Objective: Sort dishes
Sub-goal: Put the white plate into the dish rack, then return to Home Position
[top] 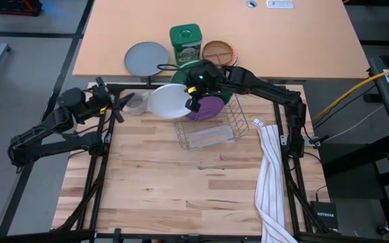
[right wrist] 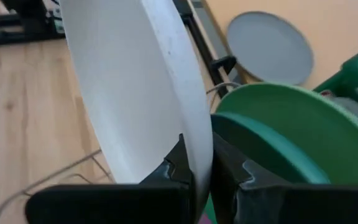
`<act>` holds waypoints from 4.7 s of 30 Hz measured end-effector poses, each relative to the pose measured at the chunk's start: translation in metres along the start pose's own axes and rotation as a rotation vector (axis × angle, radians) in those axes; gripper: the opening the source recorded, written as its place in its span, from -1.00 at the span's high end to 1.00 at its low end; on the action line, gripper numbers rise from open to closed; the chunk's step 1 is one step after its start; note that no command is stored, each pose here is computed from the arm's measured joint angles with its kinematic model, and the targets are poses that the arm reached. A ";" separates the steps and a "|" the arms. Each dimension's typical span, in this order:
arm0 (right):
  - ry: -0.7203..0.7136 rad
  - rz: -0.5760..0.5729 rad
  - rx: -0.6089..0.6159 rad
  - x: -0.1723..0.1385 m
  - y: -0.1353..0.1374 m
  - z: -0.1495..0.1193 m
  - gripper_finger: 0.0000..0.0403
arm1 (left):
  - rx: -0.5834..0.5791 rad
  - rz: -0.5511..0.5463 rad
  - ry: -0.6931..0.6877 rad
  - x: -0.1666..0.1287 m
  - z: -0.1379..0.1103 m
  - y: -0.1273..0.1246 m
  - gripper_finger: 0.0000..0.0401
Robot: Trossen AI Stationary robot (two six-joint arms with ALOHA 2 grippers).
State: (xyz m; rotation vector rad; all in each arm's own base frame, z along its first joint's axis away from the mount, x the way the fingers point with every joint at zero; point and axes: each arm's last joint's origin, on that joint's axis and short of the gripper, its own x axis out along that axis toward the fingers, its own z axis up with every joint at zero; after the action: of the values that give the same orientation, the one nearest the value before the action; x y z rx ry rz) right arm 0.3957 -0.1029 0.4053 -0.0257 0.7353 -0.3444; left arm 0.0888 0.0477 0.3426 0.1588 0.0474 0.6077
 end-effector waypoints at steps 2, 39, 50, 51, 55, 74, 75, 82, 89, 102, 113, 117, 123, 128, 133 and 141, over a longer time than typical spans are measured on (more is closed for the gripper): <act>0.002 -0.014 -0.038 -0.004 0.004 0.000 0.87 | -0.003 -0.002 0.003 -0.001 0.000 0.000 0.21; 0.449 -0.273 -0.473 -0.001 0.039 -0.039 0.87 | 0.058 -0.069 0.351 -0.008 -0.034 -0.005 0.20; 0.542 -0.341 -0.607 0.031 0.044 -0.047 0.87 | 0.060 -0.074 0.378 -0.009 -0.037 -0.005 0.20; 0.546 -0.340 -0.609 0.032 0.045 -0.047 0.87 | 0.060 -0.074 0.379 -0.009 -0.037 -0.005 0.20; 0.545 -0.342 -0.608 0.034 0.045 -0.047 0.87 | 0.062 -0.077 0.399 -0.009 -0.039 -0.005 0.20; 0.596 -0.255 -0.614 0.056 0.052 -0.056 0.86 | 0.063 -0.084 0.453 -0.011 -0.044 -0.006 0.20; 0.598 -0.242 -0.612 0.057 0.053 -0.057 0.84 | 0.062 -0.083 0.453 -0.012 -0.044 -0.006 0.20; 0.630 -0.190 -0.579 0.061 0.055 -0.062 0.79 | 0.063 -0.087 0.475 -0.012 -0.045 -0.006 0.20; 0.630 -0.192 -0.568 0.061 0.056 -0.062 0.78 | 0.046 -0.083 0.477 -0.013 -0.046 -0.006 0.20; 0.662 -0.206 -0.457 0.058 0.055 -0.066 0.75 | 0.045 -0.082 0.477 -0.013 -0.046 -0.006 0.20; 0.703 -0.175 -0.424 0.055 0.056 -0.069 0.18 | 0.039 -0.081 0.476 -0.012 -0.045 -0.006 0.20; 0.717 -0.175 -0.429 0.054 0.056 -0.071 0.09 | 0.038 -0.080 0.474 -0.012 -0.045 -0.006 0.20; 0.692 -0.157 -0.412 0.042 0.053 -0.061 0.12 | 0.026 -0.077 0.474 -0.012 -0.045 -0.006 0.20; 0.570 -0.092 -0.346 0.022 0.051 -0.040 0.14 | 0.066 -0.087 0.468 -0.013 -0.045 -0.006 0.20; 0.509 -0.098 -0.259 -0.014 0.043 -0.035 0.14 | 0.131 -0.100 0.436 -0.018 -0.043 -0.005 0.20; 0.312 -0.079 -0.068 -0.100 0.037 -0.028 0.14 | 0.042 -0.264 0.322 -0.037 -0.048 -0.008 0.20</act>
State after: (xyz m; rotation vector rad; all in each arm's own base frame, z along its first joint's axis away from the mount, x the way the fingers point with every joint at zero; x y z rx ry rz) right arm 0.3192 -0.0331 0.4442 -0.0662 1.0569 -0.4036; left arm 0.0582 0.0263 0.2937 0.0922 0.3872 0.3636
